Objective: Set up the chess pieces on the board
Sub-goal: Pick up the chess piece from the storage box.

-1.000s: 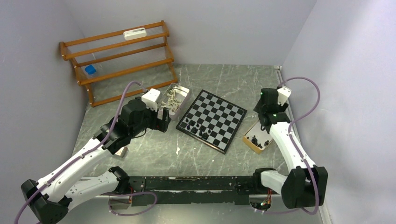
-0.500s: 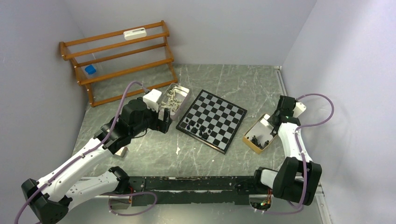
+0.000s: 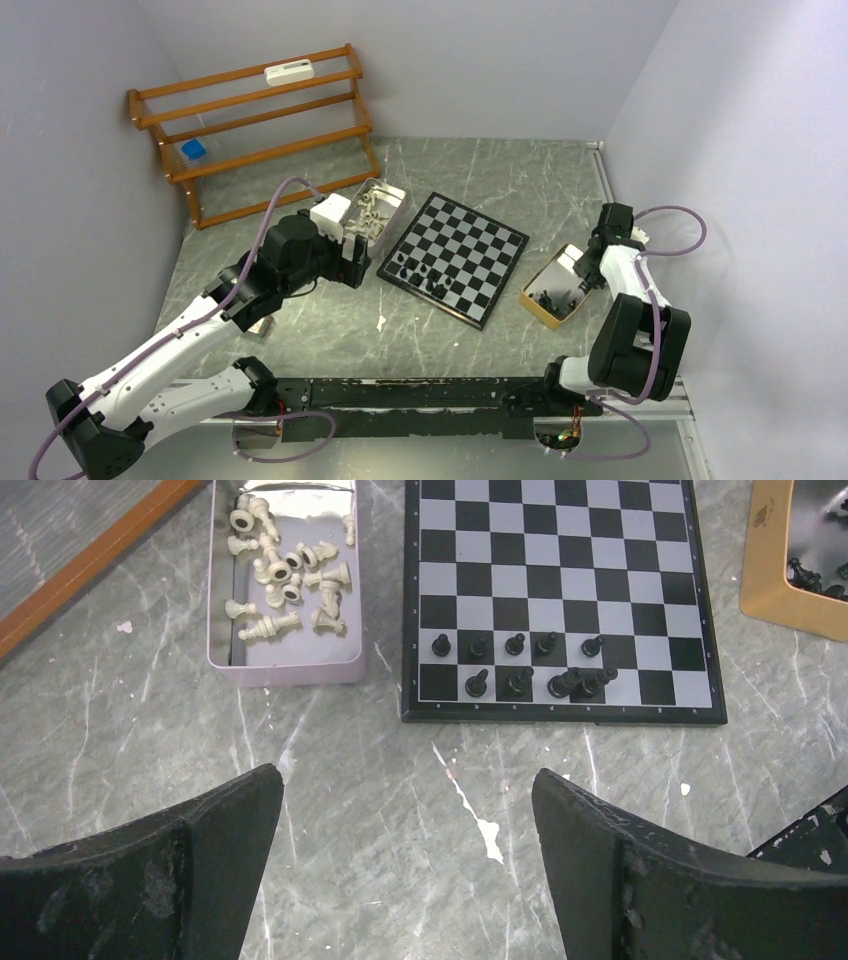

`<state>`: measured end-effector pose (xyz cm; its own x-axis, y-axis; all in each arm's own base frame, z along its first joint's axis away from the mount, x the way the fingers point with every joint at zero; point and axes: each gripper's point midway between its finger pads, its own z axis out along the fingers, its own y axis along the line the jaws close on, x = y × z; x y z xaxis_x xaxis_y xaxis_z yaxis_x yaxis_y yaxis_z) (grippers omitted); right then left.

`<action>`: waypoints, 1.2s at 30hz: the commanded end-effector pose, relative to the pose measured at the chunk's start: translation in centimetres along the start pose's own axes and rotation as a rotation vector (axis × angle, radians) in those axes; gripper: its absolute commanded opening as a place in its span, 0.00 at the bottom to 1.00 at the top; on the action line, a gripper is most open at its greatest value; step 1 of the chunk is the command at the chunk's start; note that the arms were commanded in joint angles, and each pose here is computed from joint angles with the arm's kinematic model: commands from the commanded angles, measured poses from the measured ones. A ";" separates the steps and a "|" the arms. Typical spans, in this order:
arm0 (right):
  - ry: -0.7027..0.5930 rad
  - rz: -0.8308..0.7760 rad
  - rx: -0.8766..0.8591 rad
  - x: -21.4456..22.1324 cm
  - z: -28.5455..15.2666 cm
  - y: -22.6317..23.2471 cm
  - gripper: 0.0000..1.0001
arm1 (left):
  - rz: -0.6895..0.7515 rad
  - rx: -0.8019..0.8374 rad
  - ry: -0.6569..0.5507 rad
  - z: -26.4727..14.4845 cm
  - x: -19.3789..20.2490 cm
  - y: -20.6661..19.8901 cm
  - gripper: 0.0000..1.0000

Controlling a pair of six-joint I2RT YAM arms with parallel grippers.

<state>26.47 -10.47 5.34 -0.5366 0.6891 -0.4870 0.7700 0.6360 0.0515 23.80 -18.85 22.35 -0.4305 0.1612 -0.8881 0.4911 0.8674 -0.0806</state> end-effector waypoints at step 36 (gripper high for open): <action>0.002 -1.337 0.093 -2.6 -3.6 1.2 0.35 | 0.022 0.059 -0.092 -1.8 -1.6 -1.6 1.00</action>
<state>28.43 -10.54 9.88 -0.8947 -0.3783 -0.2376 -0.2294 0.8455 -0.4822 22.51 -19.25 24.10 -0.3766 0.1449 -0.9150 0.5243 0.8476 -0.0816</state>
